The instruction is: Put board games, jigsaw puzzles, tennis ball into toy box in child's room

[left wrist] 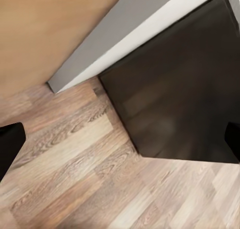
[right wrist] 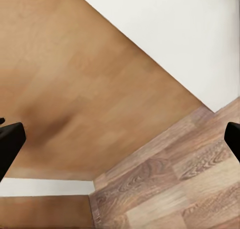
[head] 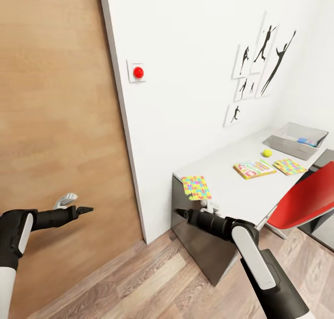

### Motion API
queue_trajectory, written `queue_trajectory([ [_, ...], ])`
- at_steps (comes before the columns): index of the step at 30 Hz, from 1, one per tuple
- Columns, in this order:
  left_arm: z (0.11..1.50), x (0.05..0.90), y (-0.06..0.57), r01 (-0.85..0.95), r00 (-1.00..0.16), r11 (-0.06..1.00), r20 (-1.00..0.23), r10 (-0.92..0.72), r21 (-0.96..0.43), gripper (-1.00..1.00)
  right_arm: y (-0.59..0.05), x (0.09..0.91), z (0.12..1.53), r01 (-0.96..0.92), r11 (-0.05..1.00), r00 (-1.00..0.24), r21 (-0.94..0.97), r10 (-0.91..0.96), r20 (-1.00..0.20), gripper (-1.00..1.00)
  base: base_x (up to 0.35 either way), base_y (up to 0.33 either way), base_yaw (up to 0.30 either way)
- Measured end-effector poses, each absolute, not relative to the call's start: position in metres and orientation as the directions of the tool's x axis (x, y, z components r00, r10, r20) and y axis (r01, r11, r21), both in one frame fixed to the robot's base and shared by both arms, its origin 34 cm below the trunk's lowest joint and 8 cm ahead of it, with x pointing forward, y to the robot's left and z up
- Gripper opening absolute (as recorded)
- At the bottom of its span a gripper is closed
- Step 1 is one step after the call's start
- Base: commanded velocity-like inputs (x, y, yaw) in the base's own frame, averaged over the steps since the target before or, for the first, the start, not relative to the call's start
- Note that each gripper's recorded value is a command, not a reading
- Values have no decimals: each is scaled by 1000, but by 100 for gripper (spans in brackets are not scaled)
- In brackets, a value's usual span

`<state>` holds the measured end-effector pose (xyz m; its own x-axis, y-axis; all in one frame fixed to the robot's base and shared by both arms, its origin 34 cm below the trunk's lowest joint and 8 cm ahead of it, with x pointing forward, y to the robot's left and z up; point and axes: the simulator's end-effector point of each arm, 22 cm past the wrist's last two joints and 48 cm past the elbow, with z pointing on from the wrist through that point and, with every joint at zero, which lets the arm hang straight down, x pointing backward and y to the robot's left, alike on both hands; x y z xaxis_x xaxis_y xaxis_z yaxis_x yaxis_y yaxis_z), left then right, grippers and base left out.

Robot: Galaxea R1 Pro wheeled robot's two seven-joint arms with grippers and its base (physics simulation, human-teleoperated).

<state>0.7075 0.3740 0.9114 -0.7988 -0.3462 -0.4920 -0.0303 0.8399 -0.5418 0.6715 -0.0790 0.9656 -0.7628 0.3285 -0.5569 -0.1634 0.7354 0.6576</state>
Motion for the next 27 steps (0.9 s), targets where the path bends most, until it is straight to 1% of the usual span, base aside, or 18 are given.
queue_trajectory([
  [12,911,708,374,-29,-798,840,-493,-346,-542,100,-79,671,965,-164,735,-763,657,328,-557,100,-3,0,286],
  [21,911,707,373,-31,-800,839,-490,-346,-543,100,-78,671,965,-165,736,-763,657,327,-558,100,-123,0,286],
  [24,910,707,373,-31,-800,839,-490,-346,-543,100,-79,671,966,-164,736,-762,657,328,-558,100,-27,0,159],
  [27,911,707,373,-31,-800,839,-490,-346,-543,100,-79,672,966,-164,736,-762,657,328,-558,100,-8,0,50],
])
